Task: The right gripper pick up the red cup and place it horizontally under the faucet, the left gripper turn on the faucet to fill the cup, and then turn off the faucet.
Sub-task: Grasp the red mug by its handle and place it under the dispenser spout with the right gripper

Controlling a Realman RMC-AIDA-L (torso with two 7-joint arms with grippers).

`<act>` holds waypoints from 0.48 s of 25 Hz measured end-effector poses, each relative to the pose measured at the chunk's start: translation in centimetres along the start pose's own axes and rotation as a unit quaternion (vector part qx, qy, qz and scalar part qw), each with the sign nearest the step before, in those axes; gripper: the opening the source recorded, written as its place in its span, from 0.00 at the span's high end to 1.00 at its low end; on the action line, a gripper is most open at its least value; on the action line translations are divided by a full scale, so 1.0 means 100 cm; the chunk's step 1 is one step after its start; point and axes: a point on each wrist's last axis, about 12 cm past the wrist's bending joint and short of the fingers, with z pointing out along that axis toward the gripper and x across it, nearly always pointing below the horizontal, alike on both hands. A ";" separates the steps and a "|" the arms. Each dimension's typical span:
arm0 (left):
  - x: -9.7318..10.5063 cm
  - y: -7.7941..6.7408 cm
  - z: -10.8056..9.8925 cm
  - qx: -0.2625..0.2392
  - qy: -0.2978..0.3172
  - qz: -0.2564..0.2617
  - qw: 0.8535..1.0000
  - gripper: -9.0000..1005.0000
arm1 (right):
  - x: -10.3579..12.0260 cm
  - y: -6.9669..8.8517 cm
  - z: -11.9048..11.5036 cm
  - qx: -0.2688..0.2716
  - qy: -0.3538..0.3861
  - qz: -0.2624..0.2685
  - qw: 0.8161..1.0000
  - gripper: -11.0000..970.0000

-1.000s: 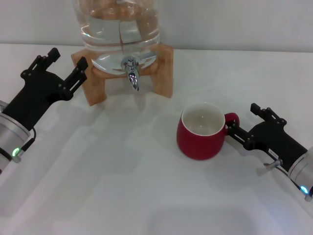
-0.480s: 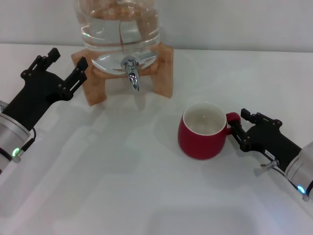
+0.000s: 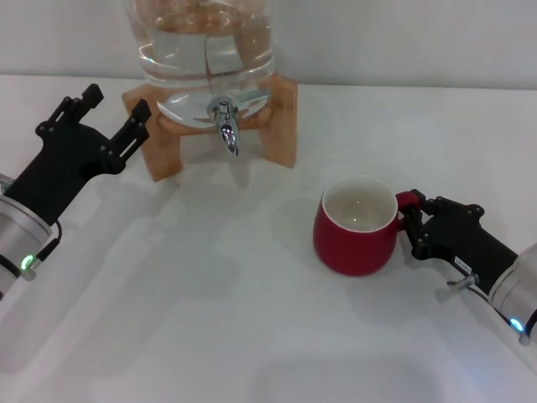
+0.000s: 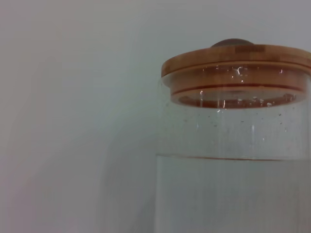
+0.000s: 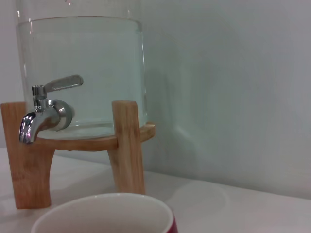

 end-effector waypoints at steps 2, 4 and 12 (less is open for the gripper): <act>0.000 0.000 0.000 0.000 0.001 0.000 1.000 0.24 | 0.000 0.000 0.000 0.000 0.000 0.000 1.000 0.85; 0.001 0.000 0.000 0.000 0.002 0.000 1.000 0.24 | 0.000 0.000 0.000 -0.002 -0.001 -0.001 1.000 0.86; 0.000 0.000 0.000 0.000 0.002 0.000 1.000 0.25 | -0.004 0.004 0.004 -0.010 -0.007 -0.003 1.000 0.86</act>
